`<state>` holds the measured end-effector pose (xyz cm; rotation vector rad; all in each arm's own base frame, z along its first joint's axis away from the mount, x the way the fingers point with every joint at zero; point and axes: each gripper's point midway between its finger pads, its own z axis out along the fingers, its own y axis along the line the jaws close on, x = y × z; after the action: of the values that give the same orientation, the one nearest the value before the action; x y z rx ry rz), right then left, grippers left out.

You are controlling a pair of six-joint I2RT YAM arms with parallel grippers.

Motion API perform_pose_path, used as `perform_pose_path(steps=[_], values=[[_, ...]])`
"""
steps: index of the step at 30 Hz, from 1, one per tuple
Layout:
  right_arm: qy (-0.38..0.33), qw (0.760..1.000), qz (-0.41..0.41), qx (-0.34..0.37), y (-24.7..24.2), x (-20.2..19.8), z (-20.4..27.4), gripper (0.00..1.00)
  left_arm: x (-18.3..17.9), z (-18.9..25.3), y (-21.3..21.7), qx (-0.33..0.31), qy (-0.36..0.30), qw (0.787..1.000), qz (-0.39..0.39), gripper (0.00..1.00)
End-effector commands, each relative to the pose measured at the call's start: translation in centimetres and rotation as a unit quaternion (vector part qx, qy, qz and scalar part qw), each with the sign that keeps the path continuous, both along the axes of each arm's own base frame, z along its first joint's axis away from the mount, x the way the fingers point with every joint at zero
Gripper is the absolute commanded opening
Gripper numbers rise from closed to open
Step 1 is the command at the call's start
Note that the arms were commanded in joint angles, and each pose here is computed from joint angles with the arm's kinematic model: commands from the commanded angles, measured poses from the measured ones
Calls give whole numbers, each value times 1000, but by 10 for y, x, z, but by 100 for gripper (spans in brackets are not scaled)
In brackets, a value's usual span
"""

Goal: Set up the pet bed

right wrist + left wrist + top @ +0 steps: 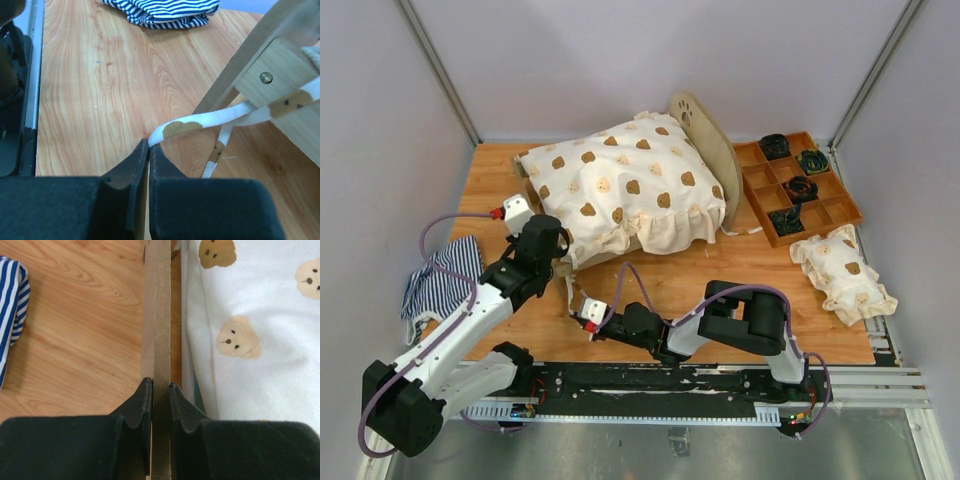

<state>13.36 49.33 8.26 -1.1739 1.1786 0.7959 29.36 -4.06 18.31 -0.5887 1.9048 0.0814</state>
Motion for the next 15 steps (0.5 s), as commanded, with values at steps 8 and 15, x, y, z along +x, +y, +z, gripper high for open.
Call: perform_pose_path(steps=[8,15], values=[[87,995,-43,-31,2,5,-29,0,9,30,-8,-96,-93,991,7,45],[119,991,-38,-42,-7,-3,-31,0,-20,17,-5,-102,-44,994,-7,63]])
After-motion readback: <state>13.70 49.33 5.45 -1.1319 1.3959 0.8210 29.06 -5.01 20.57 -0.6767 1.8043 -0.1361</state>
